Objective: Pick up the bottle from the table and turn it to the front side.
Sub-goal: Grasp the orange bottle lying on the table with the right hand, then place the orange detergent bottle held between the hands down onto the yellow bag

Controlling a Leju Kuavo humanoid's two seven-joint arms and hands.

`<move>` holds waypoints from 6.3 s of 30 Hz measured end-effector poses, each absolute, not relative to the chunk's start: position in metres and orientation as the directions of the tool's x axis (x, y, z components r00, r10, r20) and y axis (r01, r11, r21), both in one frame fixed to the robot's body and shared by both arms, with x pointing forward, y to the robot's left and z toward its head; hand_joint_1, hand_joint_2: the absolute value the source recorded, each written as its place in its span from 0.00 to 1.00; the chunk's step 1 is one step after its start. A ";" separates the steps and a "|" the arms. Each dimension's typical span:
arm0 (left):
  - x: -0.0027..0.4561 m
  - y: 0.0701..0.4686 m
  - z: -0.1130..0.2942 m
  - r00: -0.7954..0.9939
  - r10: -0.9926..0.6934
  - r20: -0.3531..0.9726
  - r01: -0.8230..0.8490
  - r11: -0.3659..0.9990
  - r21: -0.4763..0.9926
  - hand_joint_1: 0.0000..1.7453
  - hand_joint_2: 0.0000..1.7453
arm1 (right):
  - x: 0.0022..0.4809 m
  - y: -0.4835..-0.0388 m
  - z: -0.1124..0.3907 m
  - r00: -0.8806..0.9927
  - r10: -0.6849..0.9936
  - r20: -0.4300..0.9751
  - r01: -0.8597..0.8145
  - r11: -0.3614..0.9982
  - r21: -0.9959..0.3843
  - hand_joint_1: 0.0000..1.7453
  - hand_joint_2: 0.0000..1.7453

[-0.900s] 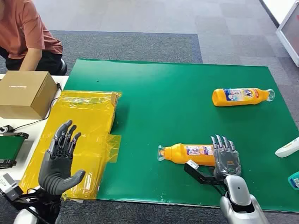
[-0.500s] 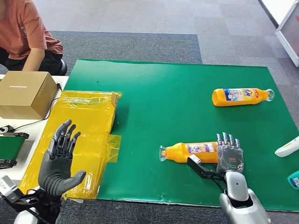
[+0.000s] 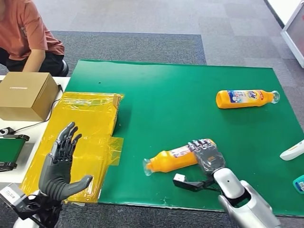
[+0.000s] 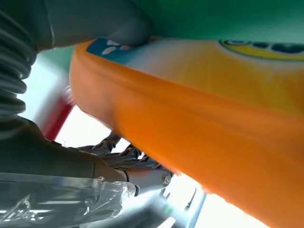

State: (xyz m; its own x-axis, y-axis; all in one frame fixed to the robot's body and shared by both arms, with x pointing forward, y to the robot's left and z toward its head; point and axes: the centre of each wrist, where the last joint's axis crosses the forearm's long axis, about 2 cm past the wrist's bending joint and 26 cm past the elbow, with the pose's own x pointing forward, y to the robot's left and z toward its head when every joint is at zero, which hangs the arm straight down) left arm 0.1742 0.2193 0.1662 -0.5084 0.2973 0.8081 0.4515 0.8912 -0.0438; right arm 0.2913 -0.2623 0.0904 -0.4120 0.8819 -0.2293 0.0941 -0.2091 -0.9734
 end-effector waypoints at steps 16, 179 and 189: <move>0.180 0.232 0.170 -0.532 0.248 0.809 0.386 0.922 -0.030 0.00 1.00 | 0.271 -0.269 0.151 -0.466 0.263 0.845 -0.210 0.895 -0.394 1.00 1.00; 0.252 0.165 0.042 -0.446 -0.889 -0.105 -0.147 -0.043 0.988 0.00 0.00 | 0.265 -0.209 0.214 -0.669 0.121 0.734 0.027 0.990 -0.139 0.00 1.00; 0.242 0.157 0.054 -0.446 -0.892 0.074 -0.064 0.115 0.991 0.00 0.00 | 0.255 -0.210 0.206 -0.647 0.142 0.749 0.009 0.984 -0.178 0.00 1.00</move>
State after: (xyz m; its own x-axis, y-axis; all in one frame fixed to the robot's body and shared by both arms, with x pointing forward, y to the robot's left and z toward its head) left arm 0.2419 0.1574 0.0537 -0.4456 -0.8921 0.0743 -0.0641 0.1146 0.9913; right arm 0.2551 -0.2102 0.2065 -0.6468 0.1421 0.7493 0.0095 0.9839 -0.1784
